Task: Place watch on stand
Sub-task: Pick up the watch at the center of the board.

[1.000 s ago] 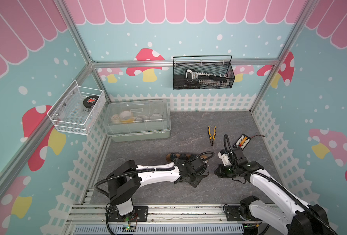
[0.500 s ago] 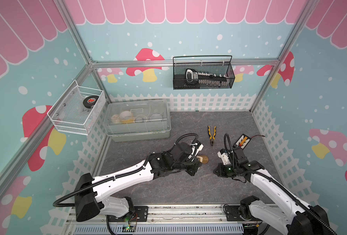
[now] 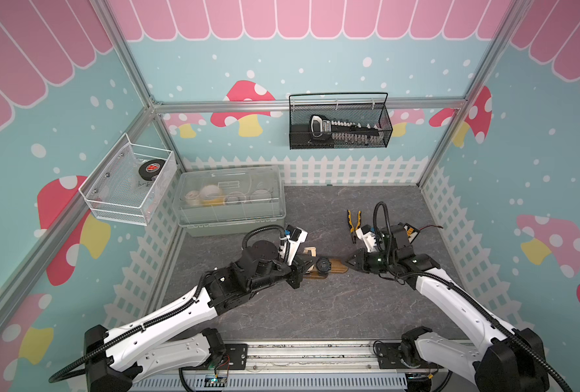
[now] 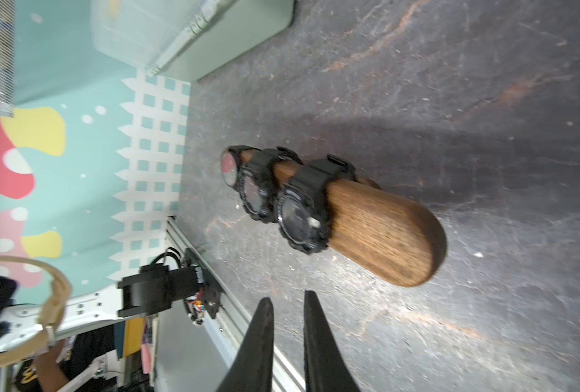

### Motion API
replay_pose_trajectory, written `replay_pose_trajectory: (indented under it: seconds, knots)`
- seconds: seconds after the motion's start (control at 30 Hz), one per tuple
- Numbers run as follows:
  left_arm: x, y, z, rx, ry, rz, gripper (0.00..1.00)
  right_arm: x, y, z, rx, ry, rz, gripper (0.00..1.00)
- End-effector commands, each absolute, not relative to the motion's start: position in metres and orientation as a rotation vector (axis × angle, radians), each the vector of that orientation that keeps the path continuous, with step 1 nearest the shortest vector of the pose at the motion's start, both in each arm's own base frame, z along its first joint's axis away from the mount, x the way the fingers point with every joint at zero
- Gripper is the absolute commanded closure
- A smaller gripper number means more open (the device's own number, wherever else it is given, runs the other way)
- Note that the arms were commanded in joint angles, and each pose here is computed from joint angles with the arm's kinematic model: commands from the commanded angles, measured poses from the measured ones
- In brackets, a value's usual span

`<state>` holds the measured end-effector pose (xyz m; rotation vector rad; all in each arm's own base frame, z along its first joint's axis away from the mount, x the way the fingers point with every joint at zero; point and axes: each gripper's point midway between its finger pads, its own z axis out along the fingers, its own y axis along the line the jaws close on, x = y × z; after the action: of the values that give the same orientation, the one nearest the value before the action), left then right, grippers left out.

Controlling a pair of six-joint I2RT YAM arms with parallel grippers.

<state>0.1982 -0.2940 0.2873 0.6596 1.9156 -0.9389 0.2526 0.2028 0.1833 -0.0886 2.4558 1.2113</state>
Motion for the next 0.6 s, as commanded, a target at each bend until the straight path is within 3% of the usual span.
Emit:
replay_pose_trajectory:
  seconds: [0.0,0.27,0.57]
  knots:
    - [0.199,-0.287,0.293,0.682,1.851,-0.949,1.00,0.259,0.223,0.227,-0.156,2.337,1.369,0.77]
    - [0.200,-0.275,0.287,0.681,1.861,-1.009,1.00,0.248,0.272,0.282,-0.332,2.198,1.509,0.54]
    - [0.199,-0.271,0.284,0.689,1.875,-1.026,1.00,0.242,0.300,0.304,-0.360,2.129,1.704,0.53]
